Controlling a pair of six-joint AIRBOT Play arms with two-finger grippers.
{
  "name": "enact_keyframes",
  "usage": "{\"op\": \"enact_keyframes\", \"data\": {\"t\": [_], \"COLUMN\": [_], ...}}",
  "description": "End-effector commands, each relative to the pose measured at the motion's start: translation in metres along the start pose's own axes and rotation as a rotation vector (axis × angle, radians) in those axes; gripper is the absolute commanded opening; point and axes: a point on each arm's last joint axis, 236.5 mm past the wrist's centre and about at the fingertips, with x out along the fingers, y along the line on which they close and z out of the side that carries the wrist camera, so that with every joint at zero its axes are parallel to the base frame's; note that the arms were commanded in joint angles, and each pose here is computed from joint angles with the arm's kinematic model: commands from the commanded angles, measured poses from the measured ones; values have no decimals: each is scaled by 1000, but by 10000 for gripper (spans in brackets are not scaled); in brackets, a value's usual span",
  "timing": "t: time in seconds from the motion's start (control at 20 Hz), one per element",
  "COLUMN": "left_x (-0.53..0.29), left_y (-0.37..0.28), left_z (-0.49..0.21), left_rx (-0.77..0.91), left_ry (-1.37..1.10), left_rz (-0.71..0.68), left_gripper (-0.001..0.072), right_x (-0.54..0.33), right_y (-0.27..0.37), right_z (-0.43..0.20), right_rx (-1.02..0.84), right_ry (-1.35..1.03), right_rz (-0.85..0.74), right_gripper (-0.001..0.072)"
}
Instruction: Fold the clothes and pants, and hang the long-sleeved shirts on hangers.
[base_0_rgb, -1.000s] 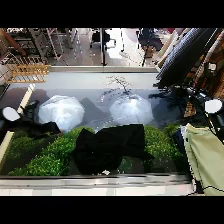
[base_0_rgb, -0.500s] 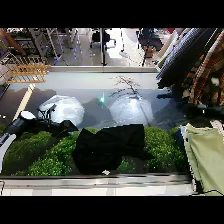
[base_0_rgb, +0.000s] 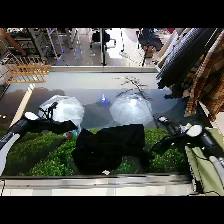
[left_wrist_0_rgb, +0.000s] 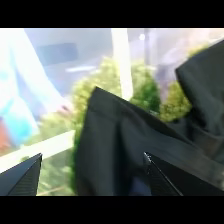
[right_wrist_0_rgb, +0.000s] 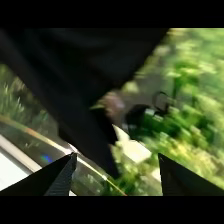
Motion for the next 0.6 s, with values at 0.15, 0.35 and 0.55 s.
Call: {"op": "enact_keyframes", "data": {"t": [0.15, 0.35, 0.55], "left_x": [41, 48, 55], "left_y": [-15, -16, -15], "left_z": [-23, -31, -38], "left_rx": [70, 44, 37], "left_ry": [102, 131, 157], "left_rz": [-26, -30, -34], "left_gripper": [684, 460, 120], "right_x": [50, 68, 74], "right_y": [25, 20, 13], "right_z": [-12, -15, -12], "right_rx": [-273, -261, -242], "right_ry": [157, 179, 169], "right_rz": [-23, -15, -33], "right_gripper": [591, 491, 291]}}
